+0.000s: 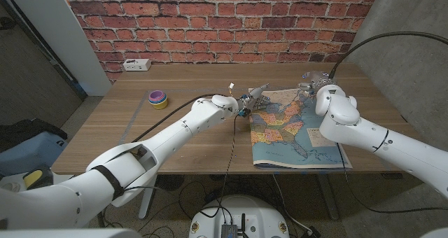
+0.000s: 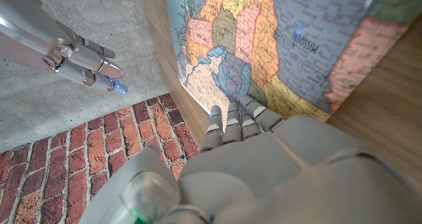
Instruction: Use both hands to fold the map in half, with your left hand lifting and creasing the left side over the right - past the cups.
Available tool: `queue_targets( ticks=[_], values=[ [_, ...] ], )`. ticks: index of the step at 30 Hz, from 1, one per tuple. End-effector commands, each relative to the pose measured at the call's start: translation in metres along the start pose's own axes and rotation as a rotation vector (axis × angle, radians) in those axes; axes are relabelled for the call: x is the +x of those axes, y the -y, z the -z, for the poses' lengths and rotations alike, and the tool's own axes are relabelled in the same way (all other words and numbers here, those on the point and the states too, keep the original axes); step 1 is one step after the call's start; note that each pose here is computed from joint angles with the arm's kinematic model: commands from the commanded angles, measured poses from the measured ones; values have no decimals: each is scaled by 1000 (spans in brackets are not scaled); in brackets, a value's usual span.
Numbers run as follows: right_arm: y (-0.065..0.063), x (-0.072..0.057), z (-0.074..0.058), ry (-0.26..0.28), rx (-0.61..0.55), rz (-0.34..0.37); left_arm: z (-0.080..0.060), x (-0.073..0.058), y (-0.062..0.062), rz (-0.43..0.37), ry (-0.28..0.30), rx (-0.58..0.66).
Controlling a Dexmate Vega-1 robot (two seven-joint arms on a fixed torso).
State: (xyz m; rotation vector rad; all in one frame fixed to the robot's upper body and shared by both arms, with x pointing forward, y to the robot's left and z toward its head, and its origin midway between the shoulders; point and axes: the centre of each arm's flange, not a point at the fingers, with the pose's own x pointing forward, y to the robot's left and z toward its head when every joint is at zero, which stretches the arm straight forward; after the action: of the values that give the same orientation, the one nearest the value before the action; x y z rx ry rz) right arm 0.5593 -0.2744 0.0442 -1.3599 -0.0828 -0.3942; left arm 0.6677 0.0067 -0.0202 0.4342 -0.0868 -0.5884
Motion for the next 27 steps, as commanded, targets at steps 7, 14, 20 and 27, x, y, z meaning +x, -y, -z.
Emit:
queue_targets(
  ticks=[7, 14, 20, 27],
  values=[
    [-26, -3, 12, -39, 51, -59, 2, -1, -4, -11, 5, -11],
    [-39, -6, 15, -36, 87, -80, 3, -1, -4, -11, 6, -16],
    [-51, -6, 19, -41, 131, -110, 4, -2, -5, -12, 7, -17],
    [-63, -7, 23, -54, 176, -137, 3, -1, -5, -8, 8, -17]
  ],
)
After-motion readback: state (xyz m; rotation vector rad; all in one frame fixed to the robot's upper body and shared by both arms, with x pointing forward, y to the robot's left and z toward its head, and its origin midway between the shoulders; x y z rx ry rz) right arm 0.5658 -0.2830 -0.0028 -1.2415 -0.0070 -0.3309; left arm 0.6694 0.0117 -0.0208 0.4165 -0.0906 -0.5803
